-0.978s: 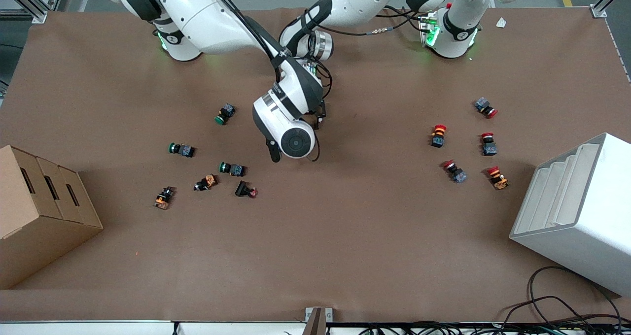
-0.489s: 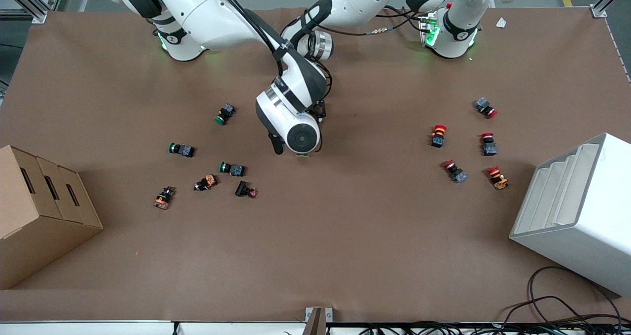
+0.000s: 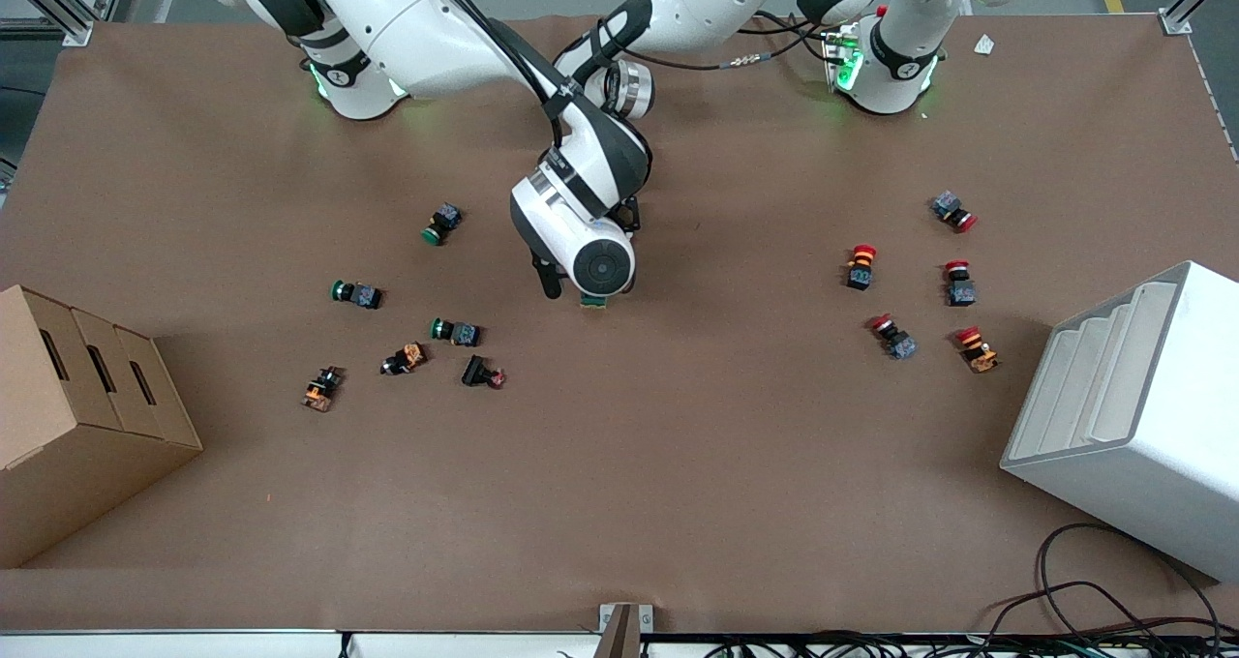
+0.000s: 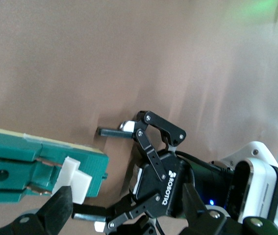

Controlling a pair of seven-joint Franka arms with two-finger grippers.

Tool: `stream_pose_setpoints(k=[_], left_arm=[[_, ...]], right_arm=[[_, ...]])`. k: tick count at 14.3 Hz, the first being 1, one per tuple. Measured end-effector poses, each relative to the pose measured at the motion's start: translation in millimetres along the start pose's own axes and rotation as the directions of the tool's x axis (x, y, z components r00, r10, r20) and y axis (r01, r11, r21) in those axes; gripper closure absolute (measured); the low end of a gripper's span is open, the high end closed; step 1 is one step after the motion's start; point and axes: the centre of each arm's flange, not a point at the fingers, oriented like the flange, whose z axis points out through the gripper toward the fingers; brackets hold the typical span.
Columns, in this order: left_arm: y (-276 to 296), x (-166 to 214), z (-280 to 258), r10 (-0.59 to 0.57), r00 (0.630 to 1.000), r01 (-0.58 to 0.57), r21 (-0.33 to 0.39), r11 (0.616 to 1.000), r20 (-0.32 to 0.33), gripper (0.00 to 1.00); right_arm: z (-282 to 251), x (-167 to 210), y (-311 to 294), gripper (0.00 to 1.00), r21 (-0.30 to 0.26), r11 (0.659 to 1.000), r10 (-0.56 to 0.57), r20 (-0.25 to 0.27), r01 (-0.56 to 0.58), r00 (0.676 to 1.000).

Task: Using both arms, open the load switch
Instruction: 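Push the white lever down with the right gripper, left gripper holding the switch, then withdraw the right gripper from the switch back toward its rest pose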

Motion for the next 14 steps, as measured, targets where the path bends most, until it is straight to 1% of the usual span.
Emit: stream_pose_setpoints(k=[5, 7, 9, 11, 13, 14], left_arm=[[-0.1, -2.9, -0.8, -0.003, 1.0, 0.003, 0.003, 1.0, -0.018, 0.0], [0.1, -3.0, -0.7, -0.002, 1.0, 0.002, 0.002, 1.0, -0.019, 0.0], [0.1, -3.1, -0.7, -0.002, 1.0, 0.002, 0.002, 1.0, -0.02, 0.0], [0.1, -3.1, -0.6, -0.002, 1.0, 0.002, 0.002, 1.0, -0.02, 0.0], [0.1, -3.2, -0.6, -0.002, 1.0, 0.002, 0.002, 1.0, -0.02, 0.0], [0.1, -3.2, -0.6, -0.001, 1.0, 0.001, 0.002, 1.0, -0.02, 0.0]], right_arm=[[15.5, 5.7, -4.5, 0.0, 0.008, 1.0, 0.002, -0.028, -0.002, 1.0], [15.6, 8.0, -5.4, 0.0, 0.013, 1.0, 0.0, -0.04, 0.0, 0.999], [10.1, 16.3, -8.9, 0.0, 0.022, 1.0, -0.022, -0.04, 0.023, 0.999], [-8.8, 38.8, -14.8, 0.0, 0.035, 0.998, -0.053, -0.021, 0.054, 0.998], [-48.7, 80.5, -22.5, 0.0, 0.095, 0.991, -0.092, 0.013, 0.09, 0.996], [-70.5, 104.8, -23.0, 0.0, 0.127, 0.985, -0.122, 0.017, 0.119, 0.992]])
